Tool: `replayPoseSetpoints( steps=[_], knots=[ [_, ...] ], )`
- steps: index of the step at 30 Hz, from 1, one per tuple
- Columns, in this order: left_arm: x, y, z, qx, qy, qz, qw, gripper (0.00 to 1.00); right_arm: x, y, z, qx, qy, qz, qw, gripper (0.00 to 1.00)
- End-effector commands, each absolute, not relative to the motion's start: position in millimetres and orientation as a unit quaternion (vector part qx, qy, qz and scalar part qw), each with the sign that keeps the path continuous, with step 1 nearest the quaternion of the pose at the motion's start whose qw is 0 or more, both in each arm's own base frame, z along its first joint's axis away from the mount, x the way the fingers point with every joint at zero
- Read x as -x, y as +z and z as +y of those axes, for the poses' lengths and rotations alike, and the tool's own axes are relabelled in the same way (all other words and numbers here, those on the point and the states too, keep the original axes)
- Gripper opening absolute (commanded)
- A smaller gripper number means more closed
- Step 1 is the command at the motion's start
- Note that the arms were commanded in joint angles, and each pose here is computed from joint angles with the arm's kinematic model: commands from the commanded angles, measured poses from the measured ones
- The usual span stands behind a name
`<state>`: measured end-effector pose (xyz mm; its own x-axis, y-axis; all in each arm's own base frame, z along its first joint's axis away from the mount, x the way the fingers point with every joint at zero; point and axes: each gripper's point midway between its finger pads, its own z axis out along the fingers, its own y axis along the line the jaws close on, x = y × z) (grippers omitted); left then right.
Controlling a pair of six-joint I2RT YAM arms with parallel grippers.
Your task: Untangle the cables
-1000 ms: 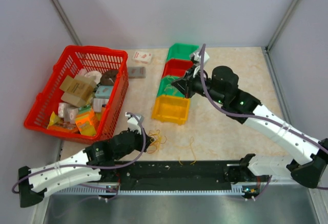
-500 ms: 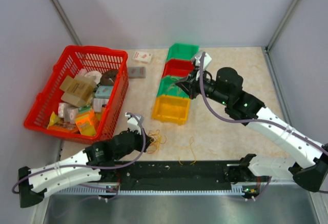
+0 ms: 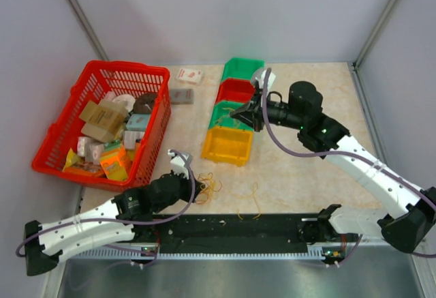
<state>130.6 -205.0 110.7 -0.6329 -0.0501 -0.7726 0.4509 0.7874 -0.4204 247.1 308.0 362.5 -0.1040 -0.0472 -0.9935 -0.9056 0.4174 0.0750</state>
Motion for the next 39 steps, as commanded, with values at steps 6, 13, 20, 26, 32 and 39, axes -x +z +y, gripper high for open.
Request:
replayPoseSetpoints(
  steps=[6,13,20,26,32,39],
  knots=[
    [-135.7,137.4,-214.6,-0.118,-0.331,0.829,0.436,0.00,-232.2,290.0,315.4,0.440,0.395,0.654,0.472,0.00],
    [-139.3,145.6,-220.5,-0.124,-0.331,0.825,0.441,0.00,-246.0,245.9,305.9,0.341,0.377,0.748,0.427,0.00],
    [-140.1,156.8,-220.4,-0.122,-0.335,0.821,0.447,0.00,-268.8,184.5,331.4,0.236,0.343,0.830,0.372,0.00],
    [-140.7,163.2,-213.3,-0.111,-0.334,0.818,0.455,0.00,-289.7,144.1,341.3,0.128,0.283,0.888,0.338,0.00],
    [-141.0,169.9,-213.8,-0.115,-0.335,0.815,0.458,0.00,-285.9,127.1,332.0,0.120,0.201,0.915,0.328,0.18],
    [-141.1,175.8,-220.5,-0.124,-0.341,0.812,0.457,0.00,-236.6,170.3,282.7,0.191,0.208,0.898,0.337,0.69]
  ],
)
